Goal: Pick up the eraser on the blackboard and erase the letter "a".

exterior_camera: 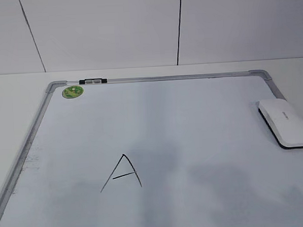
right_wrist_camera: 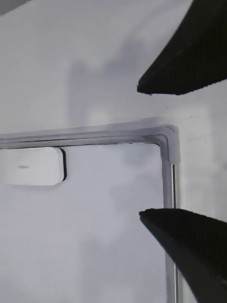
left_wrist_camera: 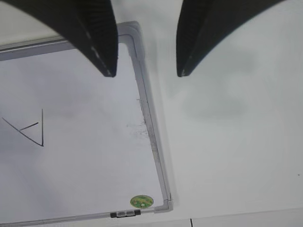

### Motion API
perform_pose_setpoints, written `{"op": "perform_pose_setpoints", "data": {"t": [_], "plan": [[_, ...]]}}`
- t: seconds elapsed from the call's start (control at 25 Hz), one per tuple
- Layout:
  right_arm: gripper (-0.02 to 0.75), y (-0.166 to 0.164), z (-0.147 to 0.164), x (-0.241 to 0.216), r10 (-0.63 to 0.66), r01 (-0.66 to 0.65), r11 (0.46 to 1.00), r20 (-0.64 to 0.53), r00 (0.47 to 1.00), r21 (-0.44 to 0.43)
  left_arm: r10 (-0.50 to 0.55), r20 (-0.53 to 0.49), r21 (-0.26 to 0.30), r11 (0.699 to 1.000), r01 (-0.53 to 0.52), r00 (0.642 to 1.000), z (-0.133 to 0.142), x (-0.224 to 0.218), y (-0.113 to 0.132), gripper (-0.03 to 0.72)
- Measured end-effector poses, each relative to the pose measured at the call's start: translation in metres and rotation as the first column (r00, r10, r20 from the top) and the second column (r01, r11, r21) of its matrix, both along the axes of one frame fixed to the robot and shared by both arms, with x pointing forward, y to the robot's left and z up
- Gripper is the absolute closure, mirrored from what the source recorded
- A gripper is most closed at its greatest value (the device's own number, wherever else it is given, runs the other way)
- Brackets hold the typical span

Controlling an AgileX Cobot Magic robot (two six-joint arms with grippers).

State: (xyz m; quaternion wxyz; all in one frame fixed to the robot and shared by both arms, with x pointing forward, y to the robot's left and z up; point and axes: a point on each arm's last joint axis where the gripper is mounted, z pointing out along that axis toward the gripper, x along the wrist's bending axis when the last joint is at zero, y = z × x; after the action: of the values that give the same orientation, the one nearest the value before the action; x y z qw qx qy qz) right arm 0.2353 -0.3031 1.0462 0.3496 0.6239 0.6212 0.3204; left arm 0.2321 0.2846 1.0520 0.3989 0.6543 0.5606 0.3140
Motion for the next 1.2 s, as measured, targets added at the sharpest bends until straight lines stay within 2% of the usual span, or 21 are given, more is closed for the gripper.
{"op": "perform_pose_setpoints", "data": {"t": [0.16, 1.2], "plan": [[0.146, -0.0002, -0.0008, -0.0075, -0.001, 0.001, 1.0, 0.043, 0.999, -0.001, -0.001, 0.0, -0.002, 1.0, 0.001, 1.0, 0.0, 0.0, -0.0002, 0.389], [0.146, -0.0003, -0.0008, -0.0076, -0.002, 0.002, 1.0, 0.044, 0.999, -0.001, -0.001, 0.0, -0.002, 1.0, 0.001, 1.0, 0.0, 0.0, -0.0002, 0.419]]}}
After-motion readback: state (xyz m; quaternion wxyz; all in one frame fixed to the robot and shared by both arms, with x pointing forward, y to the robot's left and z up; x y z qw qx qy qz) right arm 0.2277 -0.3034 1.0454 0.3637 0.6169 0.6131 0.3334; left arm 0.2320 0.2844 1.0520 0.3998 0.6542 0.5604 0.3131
